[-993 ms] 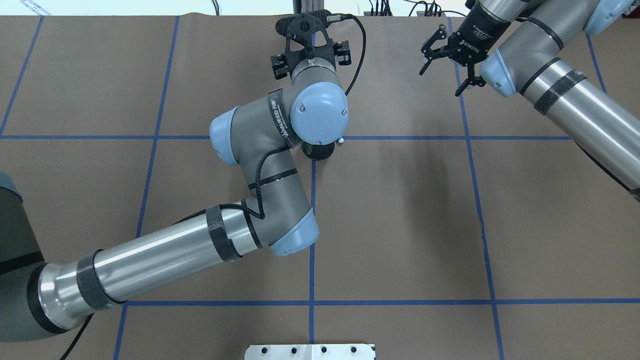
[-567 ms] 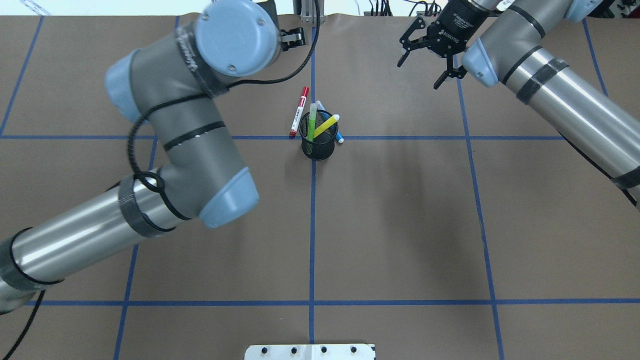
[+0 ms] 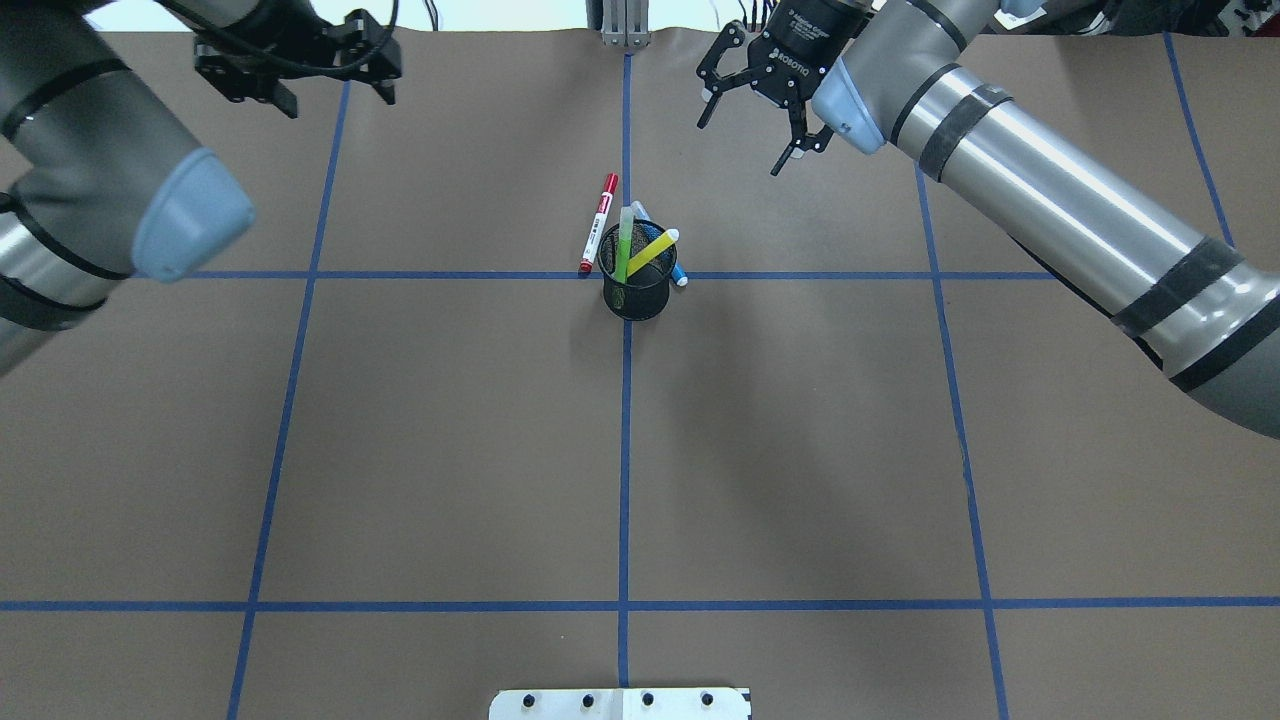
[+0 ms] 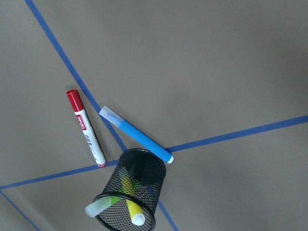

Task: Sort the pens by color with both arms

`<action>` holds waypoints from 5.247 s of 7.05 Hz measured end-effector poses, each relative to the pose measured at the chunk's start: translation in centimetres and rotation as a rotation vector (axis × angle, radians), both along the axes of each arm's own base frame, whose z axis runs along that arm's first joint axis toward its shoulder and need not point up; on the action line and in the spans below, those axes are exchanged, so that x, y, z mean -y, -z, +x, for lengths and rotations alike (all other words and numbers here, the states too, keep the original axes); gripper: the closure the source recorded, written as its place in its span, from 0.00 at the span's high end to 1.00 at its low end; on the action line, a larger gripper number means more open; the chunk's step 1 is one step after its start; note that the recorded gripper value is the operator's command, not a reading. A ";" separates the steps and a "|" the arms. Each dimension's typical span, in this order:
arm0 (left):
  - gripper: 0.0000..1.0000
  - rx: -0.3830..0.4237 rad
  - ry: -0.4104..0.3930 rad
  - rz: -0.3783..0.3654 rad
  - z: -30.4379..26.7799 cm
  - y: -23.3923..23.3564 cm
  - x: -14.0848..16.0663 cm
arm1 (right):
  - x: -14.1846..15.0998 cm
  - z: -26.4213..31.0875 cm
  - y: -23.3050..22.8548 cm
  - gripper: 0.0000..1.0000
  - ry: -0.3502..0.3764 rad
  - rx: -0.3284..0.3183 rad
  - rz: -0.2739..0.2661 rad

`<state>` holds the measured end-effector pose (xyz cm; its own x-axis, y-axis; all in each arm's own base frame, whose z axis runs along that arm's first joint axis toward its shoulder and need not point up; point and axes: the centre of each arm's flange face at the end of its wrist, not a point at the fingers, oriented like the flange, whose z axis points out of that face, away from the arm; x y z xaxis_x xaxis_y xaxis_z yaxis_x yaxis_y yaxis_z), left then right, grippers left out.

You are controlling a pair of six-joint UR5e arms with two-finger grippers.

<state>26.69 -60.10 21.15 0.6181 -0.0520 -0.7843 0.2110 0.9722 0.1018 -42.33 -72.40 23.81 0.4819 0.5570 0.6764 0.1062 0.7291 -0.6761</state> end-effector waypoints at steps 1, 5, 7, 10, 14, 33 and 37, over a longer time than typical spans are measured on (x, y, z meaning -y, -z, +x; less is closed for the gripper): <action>0.99 0.008 -0.065 -0.002 -2.8 -3.8 0.3 | -0.6 -1.6 1.0 0.98 -0.002 -0.026 -0.067; 0.99 0.099 -0.238 0.032 -11.6 -14.7 0.3 | -2.7 -6.3 7.2 0.76 -0.011 -0.044 0.057; 0.99 0.124 -0.262 0.043 -15.3 -17.5 0.4 | -3.4 -7.8 7.6 0.66 -0.028 -0.059 0.129; 0.99 0.149 -0.255 0.052 -20.1 -20.5 2.0 | -4.8 -10.0 7.3 0.62 -0.029 -0.081 0.172; 0.99 0.157 -0.248 0.064 -22.4 -20.8 2.3 | -5.2 -10.9 6.8 0.56 -0.046 -0.089 0.223; 0.99 0.159 -0.241 0.086 -23.0 -19.7 2.0 | -3.8 -7.7 4.7 0.18 -0.024 -0.035 0.132; 0.99 0.160 -0.245 0.068 -23.0 -18.2 1.0 | -0.5 -1.2 5.9 0.18 -0.041 0.052 0.094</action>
